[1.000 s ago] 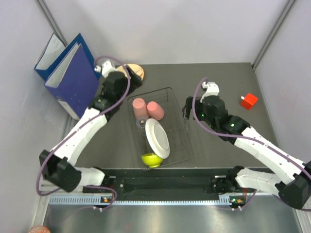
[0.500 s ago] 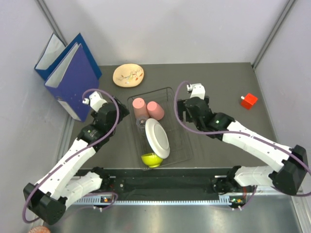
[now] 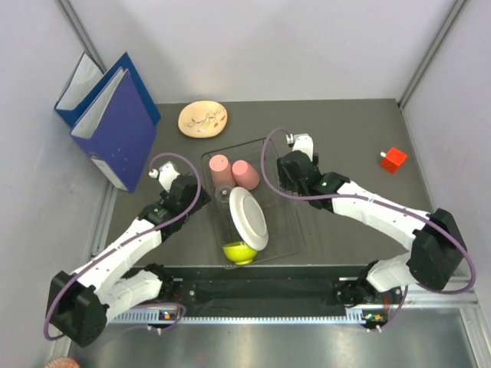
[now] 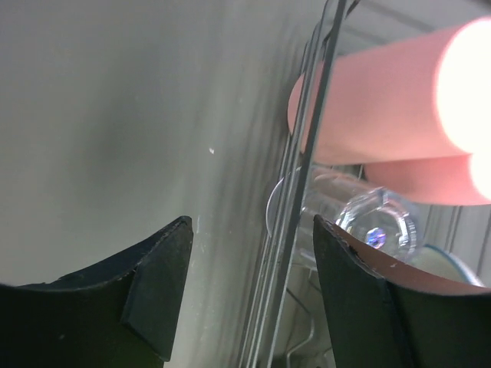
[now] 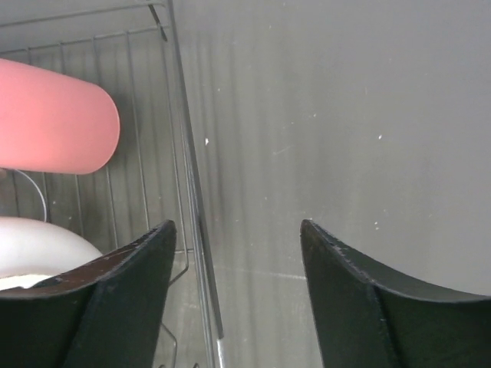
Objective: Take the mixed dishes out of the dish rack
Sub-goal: Adjust the dish rack at the center of the board.
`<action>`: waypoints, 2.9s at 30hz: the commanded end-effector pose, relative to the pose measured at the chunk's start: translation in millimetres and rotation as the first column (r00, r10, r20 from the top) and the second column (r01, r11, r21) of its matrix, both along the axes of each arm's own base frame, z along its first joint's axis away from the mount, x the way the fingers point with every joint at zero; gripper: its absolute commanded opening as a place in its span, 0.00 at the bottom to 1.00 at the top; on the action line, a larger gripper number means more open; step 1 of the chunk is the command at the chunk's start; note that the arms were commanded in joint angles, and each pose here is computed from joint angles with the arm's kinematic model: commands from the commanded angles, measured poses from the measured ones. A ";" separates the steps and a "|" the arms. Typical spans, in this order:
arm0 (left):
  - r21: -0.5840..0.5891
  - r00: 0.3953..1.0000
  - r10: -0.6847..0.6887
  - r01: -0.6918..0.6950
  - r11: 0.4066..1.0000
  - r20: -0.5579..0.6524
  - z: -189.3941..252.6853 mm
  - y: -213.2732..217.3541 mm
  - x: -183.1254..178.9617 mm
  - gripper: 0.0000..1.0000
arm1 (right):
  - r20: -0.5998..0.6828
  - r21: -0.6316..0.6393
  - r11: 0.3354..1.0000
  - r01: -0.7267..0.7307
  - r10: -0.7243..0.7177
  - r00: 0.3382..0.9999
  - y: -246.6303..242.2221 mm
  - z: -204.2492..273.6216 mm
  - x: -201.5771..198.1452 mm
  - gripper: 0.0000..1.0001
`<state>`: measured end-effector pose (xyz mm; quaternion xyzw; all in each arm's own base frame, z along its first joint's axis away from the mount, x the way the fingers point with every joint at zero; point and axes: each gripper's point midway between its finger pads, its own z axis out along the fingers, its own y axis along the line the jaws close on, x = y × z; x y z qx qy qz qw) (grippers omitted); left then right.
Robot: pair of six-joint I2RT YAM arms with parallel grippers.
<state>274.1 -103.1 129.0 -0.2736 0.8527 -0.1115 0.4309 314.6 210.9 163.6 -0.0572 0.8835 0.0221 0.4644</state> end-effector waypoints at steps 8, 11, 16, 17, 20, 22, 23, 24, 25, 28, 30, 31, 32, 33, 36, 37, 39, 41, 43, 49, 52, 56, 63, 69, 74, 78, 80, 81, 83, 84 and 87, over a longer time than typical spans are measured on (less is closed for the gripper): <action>-0.075 0.998 -0.063 0.060 0.995 -0.032 -28.2 -22.0 -1.3 0.65 | -0.036 0.071 0.997 -0.038 0.041 0.999 16.7 -21.4 4.8 0.16; -0.074 0.997 -0.071 0.068 0.995 -0.041 -33.2 -23.9 -2.0 0.64 | -0.056 0.073 0.996 -0.044 0.048 0.997 19.1 -30.2 3.2 0.08; -0.071 0.995 -0.080 0.076 0.995 -0.054 -39.8 -25.2 -3.1 0.56 | -0.075 0.084 0.995 -0.050 0.056 0.996 20.0 -38.4 -1.8 0.03; -0.071 0.995 -0.080 0.076 0.995 -0.059 -41.9 -25.1 -4.0 0.53 | -0.080 0.083 0.995 -0.051 0.057 0.995 20.0 -39.9 -2.5 0.00; -0.073 0.994 -0.087 0.082 0.994 -0.067 -44.5 -26.6 -5.1 0.32 | -0.080 0.086 0.995 -0.050 0.057 0.995 19.0 -39.2 -3.6 0.00; -0.071 0.993 -0.097 0.092 0.993 -0.065 -43.6 -28.0 -4.8 0.06 | -0.078 0.087 0.995 -0.050 0.057 0.995 18.2 -38.8 -4.5 0.00; -0.073 0.993 -0.099 0.095 0.993 -0.063 -42.2 -28.7 -4.0 0.00 | -0.077 0.091 0.995 -0.048 0.055 0.996 18.1 -37.4 -4.8 0.00; -0.072 0.993 -0.104 0.099 0.992 -0.062 -41.5 -29.4 -4.2 0.00 | -0.074 0.092 0.995 -0.047 0.054 0.996 17.0 -36.0 -5.5 0.00; -0.068 0.992 -0.110 0.105 0.992 -0.060 -40.8 -29.7 -3.9 0.00 | -0.070 0.097 0.994 -0.049 0.056 0.996 17.4 -34.2 -5.4 0.00; -0.061 0.990 -0.134 0.131 0.989 -0.040 -33.1 -33.3 -1.0 0.00 | -0.066 0.102 0.994 -0.046 0.053 0.996 15.9 -31.0 -6.8 0.00; -0.065 0.987 -0.158 0.155 0.986 -0.030 -26.5 -38.2 1.3 0.00 | -0.064 0.111 0.993 -0.042 0.049 0.997 15.1 -28.4 -7.9 0.00; -0.058 0.984 -0.178 0.176 0.983 -0.030 -24.9 -40.8 1.9 0.00 | -0.068 0.108 0.993 -0.040 0.048 0.997 14.2 -29.1 -8.9 0.00; -0.063 0.981 -0.194 0.192 0.979 -0.019 -18.0 -45.2 5.0 0.00 | -0.069 0.115 0.993 -0.034 0.042 0.997 13.3 -28.0 -9.4 0.00; -0.064 0.978 -0.207 0.206 0.976 -0.017 -15.0 -47.8 6.0 0.00 | -0.069 0.121 0.992 -0.033 0.041 0.997 13.8 -26.1 -10.3 0.00; -0.057 0.962 -0.273 0.273 0.960 0.000 3.0 -61.3 13.9 0.00 | -0.092 0.138 0.990 -0.025 0.038 0.995 14.6 -24.6 -14.5 0.00; -0.035 0.953 -0.299 0.298 0.954 -0.042 -2.2 -62.4 11.8 0.00 | -0.098 0.142 0.990 -0.022 0.037 0.995 14.2 -25.1 -15.5 0.00; -0.032 0.939 -0.342 0.341 0.939 -0.027 17.1 -73.5 20.9 0.00 | -0.106 0.171 0.985 -0.026 0.044 0.993 16.3 -22.7 -18.9 0.00; -0.020 0.919 -0.391 0.390 0.920 -0.043 25.5 -82.6 26.3 0.00 | -0.114 0.196 0.980 -0.020 0.043 0.993 17.5 -21.9 -19.8 0.00; -0.010 0.909 -0.413 0.413 0.911 -0.057 27.5 -87.0 30.0 0.00 | -0.125 0.218 0.976 -0.028 0.056 0.991 19.7 -23.2 -22.9 0.00; -0.015 0.887 -0.460 0.460 0.888 -0.042 43.8 -102.4 43.0 0.00 | -0.148 0.253 0.967 -0.033 0.072 0.986 24.1 -29.3 -28.3 0.00; -0.024 0.875 -0.482 0.481 0.876 -0.041 48.3 -110.5 48.4 0.00 | -0.145 0.259 0.965 -0.027 0.067 0.987 21.9 -26.6 -27.4 0.00; -0.022 0.865 -0.499 0.498 0.867 -0.052 42.7 -117.2 55.6 0.00 | -0.136 0.267 0.964 -0.010 0.047 0.990 15.2 -21.6 -22.5 0.00; -0.028 0.855 -0.513 0.512 0.858 -0.077 27.1 -128.9 69.4 0.00 | -0.146 0.255 0.967 0.021 0.018 0.989 2.3 -30.9 -17.6 0.00; -0.023 0.864 -0.498 0.497 0.867 -0.076 23.8 -129.3 73.8 0.00 | -0.153 0.240 0.970 0.027 0.011 0.988 -1.6 -37.1 -14.2 0.00; -0.004 0.870 -0.489 0.490 0.872 -0.072 28.3 -122.5 70.8 0.00 | -0.144 0.242 0.970 0.015 0.021 0.989 -0.1 -32.0 -13.0 0.00; 0.007 0.873 -0.483 0.484 0.875 -0.067 31.1 -116.9 66.2 0.16 | -0.141 0.236 0.972 0.010 0.024 0.990 0.3 -28.4 -11.7 0.08; 0.012 0.876 -0.477 0.479 0.878 -0.062 32.2 -113.4 63.0 0.31 | -0.145 0.232 0.973 0.010 0.024 0.989 -0.2 -28.0 -12.2 0.15; 0.016 0.879 -0.473 0.475 0.880 -0.060 32.9 -111.6 62.2 0.37 | -0.145 0.230 0.973 0.011 0.023 0.989 -0.6 -28.3 -12.3 0.19; 0.019 0.881 -0.470 0.472 0.882 -0.057 34.2 -109.0 59.5 0.52 | -0.142 0.230 0.973 0.011 0.023 0.990 -1.0 -25.8 -12.3 0.34; 0.024 0.883 -0.465 0.467 0.884 -0.060 34.5 -106.8 58.5 0.56 | -0.140 0.230 0.973 0.012 0.021 0.990 -1.1 -24.1 -12.6 0.39; 0.037 0.888 -0.458 0.459 0.888 -0.044 42.7 -102.7 57.3 0.67 | -0.127 0.226 0.974 0.014 0.015 0.992 -1.5 -15.8 -11.9 0.58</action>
